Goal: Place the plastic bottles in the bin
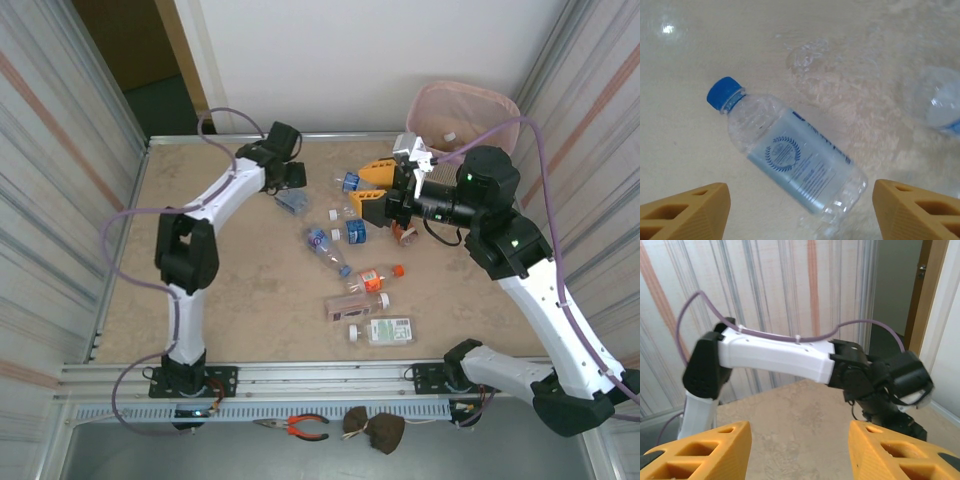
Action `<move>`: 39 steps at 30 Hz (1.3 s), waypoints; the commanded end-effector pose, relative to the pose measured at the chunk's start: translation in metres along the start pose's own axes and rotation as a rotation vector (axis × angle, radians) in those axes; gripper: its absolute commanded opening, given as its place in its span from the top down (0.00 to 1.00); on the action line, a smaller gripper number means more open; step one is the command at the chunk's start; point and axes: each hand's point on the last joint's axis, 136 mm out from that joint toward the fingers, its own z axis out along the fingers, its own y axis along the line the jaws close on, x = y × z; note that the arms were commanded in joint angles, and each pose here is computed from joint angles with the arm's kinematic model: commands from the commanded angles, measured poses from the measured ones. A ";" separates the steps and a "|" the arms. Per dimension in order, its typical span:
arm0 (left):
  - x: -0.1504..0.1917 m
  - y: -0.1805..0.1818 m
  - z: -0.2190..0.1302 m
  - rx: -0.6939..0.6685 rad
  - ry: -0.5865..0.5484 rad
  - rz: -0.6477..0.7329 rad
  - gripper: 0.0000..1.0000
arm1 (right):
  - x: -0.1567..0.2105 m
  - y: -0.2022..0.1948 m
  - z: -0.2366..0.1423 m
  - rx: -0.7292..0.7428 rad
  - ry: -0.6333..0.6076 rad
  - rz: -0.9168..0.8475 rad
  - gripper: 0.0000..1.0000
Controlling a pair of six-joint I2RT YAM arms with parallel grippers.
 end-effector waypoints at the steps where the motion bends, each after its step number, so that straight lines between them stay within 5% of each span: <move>1: 0.018 0.027 0.010 -0.182 0.063 -0.268 0.22 | -0.008 0.003 -0.009 0.018 -0.017 -0.039 0.46; 13: 0.044 -0.002 0.050 -0.152 0.134 -0.527 0.07 | -0.008 0.002 -0.013 0.035 -0.012 -0.053 0.46; 39: 0.078 -0.003 0.089 -0.161 0.203 -0.561 0.31 | -0.004 0.002 -0.017 0.057 -0.003 -0.046 0.46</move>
